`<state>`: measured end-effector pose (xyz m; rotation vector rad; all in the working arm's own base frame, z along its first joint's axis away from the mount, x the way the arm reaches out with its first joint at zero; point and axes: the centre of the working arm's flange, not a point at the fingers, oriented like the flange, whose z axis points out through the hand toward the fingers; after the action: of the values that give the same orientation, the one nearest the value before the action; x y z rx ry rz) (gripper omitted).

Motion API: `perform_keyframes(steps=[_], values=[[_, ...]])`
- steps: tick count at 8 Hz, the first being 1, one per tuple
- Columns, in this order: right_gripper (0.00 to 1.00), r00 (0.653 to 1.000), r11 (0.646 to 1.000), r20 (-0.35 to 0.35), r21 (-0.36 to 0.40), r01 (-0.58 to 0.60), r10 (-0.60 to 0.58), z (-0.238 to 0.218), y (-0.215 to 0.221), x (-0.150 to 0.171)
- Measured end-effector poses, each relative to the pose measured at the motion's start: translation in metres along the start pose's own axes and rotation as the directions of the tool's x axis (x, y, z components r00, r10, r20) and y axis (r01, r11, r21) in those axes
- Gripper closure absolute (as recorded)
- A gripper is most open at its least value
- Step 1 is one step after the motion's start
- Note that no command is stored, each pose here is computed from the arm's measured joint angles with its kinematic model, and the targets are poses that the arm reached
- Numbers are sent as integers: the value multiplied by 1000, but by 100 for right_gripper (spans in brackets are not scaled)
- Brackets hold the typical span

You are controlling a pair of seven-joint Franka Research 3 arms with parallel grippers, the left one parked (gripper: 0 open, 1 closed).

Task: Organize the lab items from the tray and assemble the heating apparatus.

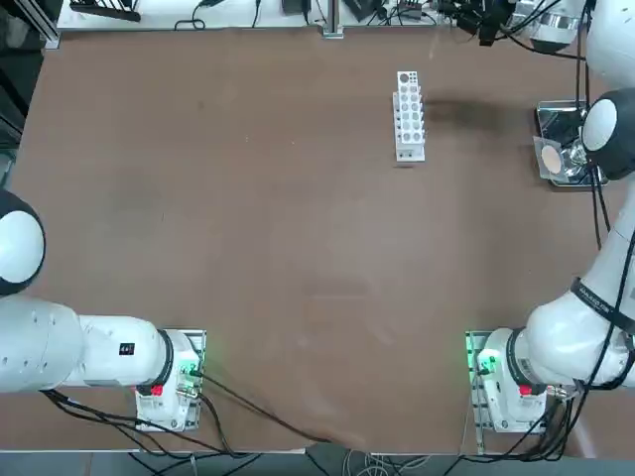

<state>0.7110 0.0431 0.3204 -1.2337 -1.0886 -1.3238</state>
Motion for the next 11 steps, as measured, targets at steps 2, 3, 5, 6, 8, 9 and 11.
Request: perform_keyframes(steps=[2, 3, 5, 6, 8, 9, 11], values=[[78, 998, 1000, -59, -3, 2, -2, 23, -3, -1], [78, 996, 1000, -85, -11, 15, -16, 33, -5, -12], [78, 992, 999, -125, -25, 32, -35, 53, -9, -41], [78, 991, 999, -124, -27, 38, -41, 58, -9, -50], [78, 992, 997, -112, -44, 61, -65, 58, -6, -65], [78, 992, 997, -109, -49, 66, -71, 56, -4, -70], [78, 992, 996, -101, -58, 66, -72, 53, -1, -76]])
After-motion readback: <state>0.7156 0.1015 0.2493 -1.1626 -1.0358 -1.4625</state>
